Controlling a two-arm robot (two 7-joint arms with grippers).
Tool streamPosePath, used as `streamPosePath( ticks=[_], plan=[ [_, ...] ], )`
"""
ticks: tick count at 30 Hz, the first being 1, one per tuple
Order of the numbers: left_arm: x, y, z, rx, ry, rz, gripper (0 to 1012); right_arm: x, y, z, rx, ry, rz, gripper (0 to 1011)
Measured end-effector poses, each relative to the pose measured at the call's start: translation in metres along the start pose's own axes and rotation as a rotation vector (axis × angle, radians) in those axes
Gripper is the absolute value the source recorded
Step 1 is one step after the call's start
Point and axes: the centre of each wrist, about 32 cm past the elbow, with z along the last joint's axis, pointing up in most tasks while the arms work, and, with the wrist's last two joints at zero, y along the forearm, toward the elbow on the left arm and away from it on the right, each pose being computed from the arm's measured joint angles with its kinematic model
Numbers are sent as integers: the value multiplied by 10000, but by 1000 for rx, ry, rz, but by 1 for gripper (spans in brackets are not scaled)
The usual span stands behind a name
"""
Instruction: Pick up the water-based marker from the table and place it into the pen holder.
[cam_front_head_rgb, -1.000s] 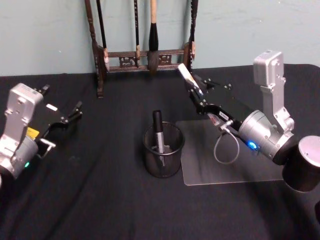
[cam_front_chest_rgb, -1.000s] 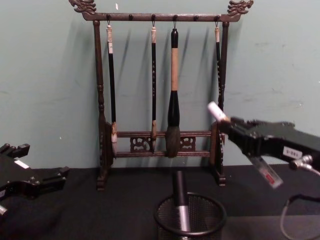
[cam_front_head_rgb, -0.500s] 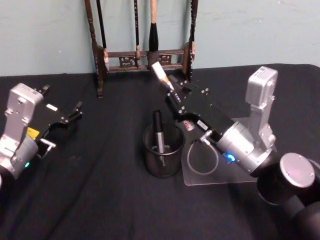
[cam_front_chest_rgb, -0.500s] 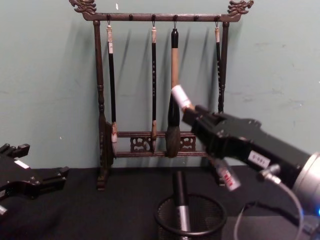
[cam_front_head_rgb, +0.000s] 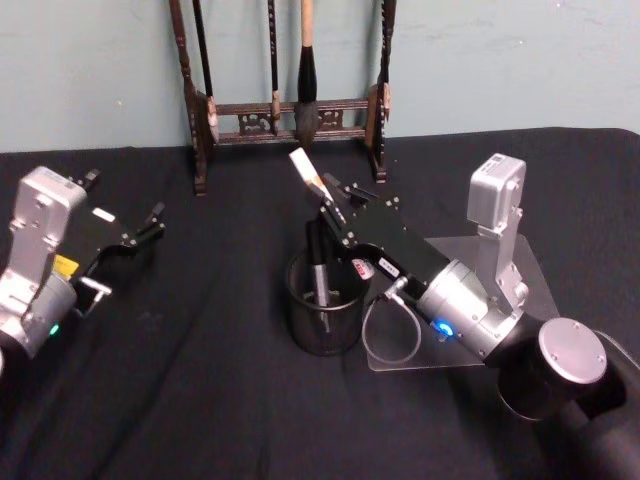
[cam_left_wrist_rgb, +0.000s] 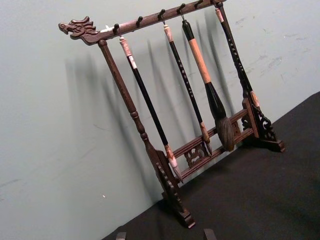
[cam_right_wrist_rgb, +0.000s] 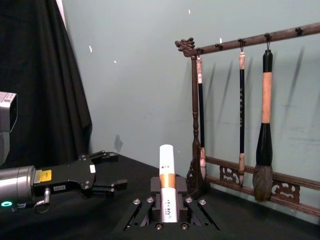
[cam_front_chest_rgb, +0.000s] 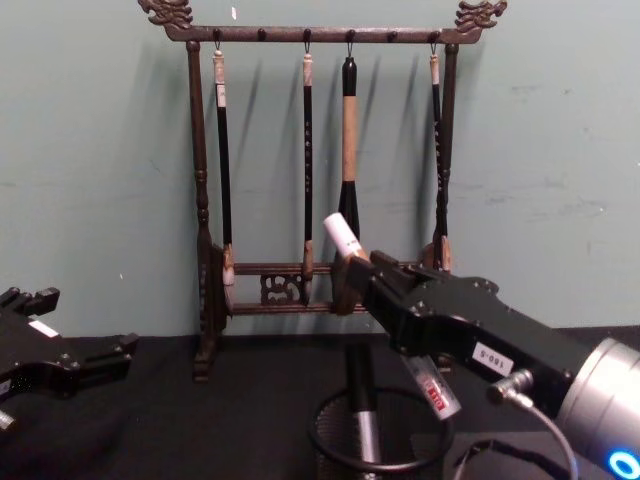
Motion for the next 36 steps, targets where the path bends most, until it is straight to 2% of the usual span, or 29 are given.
streamPosePath(
  ticks=[19,36],
  plan=[
    [0,0,0,0,0,0,1001,-30,66,-127,-25,9,0,178],
    [0,0,0,0,0,0,1001,-102,13,-212,-57,1,11,178]
  ],
)
